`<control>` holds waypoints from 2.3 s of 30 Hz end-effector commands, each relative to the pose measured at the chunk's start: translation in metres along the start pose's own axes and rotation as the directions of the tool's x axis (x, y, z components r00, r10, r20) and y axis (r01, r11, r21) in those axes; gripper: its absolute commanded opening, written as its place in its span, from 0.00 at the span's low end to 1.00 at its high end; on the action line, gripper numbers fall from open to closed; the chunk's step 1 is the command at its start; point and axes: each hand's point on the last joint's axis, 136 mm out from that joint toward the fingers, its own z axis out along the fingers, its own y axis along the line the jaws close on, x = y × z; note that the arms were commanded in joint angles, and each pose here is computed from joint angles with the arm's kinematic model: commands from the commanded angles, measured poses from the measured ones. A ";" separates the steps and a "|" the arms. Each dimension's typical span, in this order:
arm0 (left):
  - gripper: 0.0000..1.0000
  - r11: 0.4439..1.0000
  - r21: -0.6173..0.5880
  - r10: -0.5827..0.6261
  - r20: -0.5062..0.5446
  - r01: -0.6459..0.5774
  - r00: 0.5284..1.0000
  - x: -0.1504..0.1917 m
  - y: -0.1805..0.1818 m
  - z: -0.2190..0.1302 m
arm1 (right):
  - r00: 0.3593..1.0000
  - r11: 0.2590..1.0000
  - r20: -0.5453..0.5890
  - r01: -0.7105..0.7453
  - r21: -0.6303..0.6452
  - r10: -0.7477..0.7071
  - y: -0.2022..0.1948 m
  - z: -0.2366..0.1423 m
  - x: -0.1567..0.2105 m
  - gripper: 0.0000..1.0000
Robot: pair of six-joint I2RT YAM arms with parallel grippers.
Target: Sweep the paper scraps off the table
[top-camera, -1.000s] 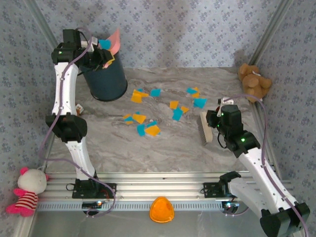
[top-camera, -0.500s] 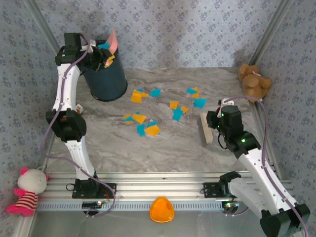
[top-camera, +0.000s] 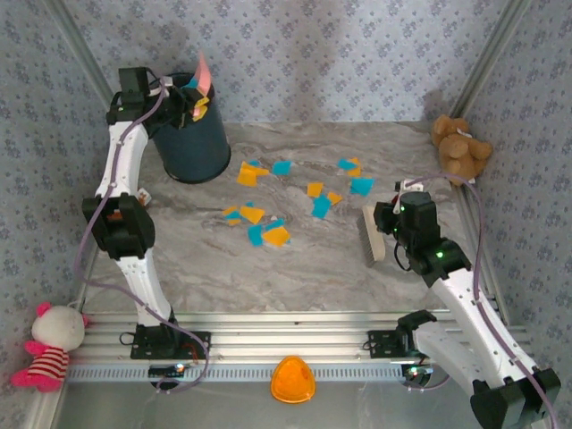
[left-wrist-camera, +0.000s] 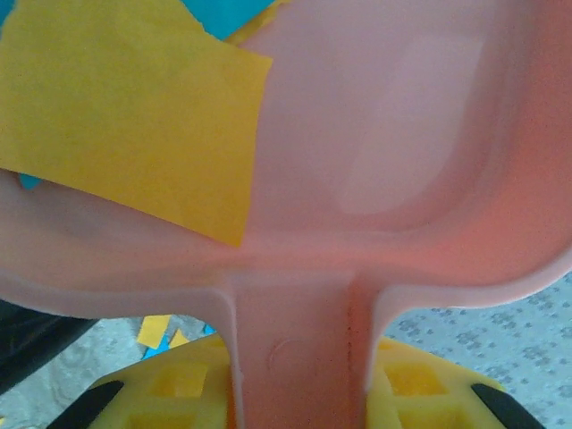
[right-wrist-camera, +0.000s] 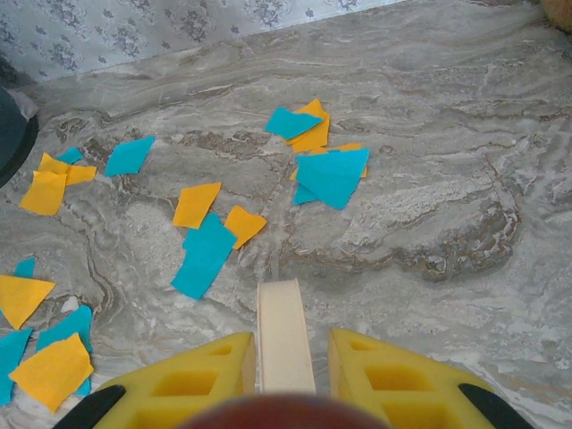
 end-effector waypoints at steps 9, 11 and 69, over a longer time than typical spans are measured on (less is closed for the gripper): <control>0.00 0.981 0.195 0.008 0.046 -0.017 0.999 0.009 -0.054 -0.029 | 1.000 1.000 0.009 -0.022 -0.011 0.022 -0.001 -0.002 0.000 0.00; 0.00 0.978 0.206 0.003 0.049 -0.013 0.999 0.009 -0.055 -0.031 | 1.000 1.000 0.006 -0.021 -0.010 0.021 -0.001 -0.001 0.001 0.00; 0.00 0.914 0.394 -0.111 0.025 0.092 0.993 0.021 -0.079 -0.050 | 0.999 0.999 0.017 -0.027 -0.026 0.027 0.002 0.003 -0.003 0.00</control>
